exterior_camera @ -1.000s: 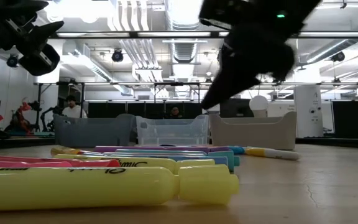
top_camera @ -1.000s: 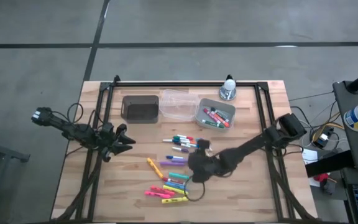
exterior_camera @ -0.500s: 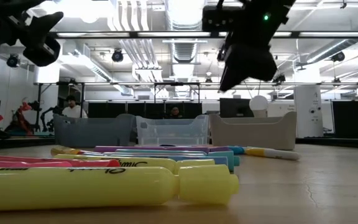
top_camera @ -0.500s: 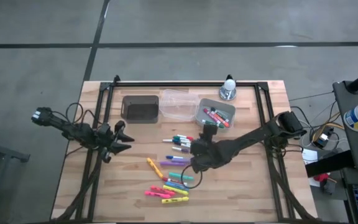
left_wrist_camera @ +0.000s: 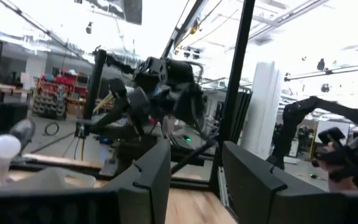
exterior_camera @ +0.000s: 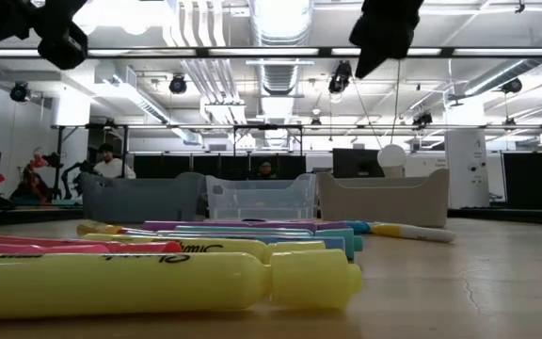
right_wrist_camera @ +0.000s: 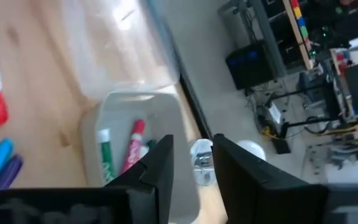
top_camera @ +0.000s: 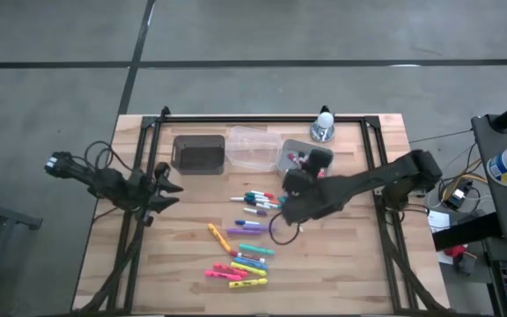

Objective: Pick & Place Markers
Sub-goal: Put the light blue highlighter into the transparent bin

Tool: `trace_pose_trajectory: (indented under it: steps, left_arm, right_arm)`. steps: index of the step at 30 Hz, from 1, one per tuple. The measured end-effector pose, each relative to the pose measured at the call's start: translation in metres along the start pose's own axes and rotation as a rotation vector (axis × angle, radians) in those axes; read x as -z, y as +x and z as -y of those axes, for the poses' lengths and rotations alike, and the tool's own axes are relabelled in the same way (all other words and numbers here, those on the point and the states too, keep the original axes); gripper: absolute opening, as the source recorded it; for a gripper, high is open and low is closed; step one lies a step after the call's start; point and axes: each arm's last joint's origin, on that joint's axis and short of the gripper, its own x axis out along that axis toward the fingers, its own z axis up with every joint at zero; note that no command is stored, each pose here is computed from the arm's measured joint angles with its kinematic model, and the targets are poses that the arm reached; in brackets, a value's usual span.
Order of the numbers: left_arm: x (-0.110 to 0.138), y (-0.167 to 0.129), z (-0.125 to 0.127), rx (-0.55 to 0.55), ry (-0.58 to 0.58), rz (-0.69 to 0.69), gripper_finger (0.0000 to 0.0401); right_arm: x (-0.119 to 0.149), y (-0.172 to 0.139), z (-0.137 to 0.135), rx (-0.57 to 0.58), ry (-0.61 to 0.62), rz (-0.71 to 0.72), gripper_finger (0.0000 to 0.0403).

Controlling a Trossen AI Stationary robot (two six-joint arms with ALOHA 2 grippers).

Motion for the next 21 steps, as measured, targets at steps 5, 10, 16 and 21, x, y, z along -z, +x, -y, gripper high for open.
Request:
trace_pose_trajectory:
  steps: [5,10,16,21]
  left_arm:
    - [-0.008,0.001,-0.001,-0.056,0.092,0.025,0.0140]
    - [-0.010,0.001,-0.003,-0.144,0.103,0.032,0.0140]
    - [-0.001,0.000,-0.004,-0.149,0.088,-0.046,0.0140]
    - [0.009,0.000,-0.005,-0.160,0.064,-0.135,0.0140]
  right_arm:
    - [-0.005,0.002,0.021,-0.083,0.089,0.043,0.0098]
    - [-0.016,0.011,0.001,-0.536,0.016,0.153,0.0098]
    - [-0.008,0.027,-0.028,-0.742,-0.002,0.232,0.0098]
    - [0.001,0.044,-0.059,-0.884,0.063,0.260,0.0098]
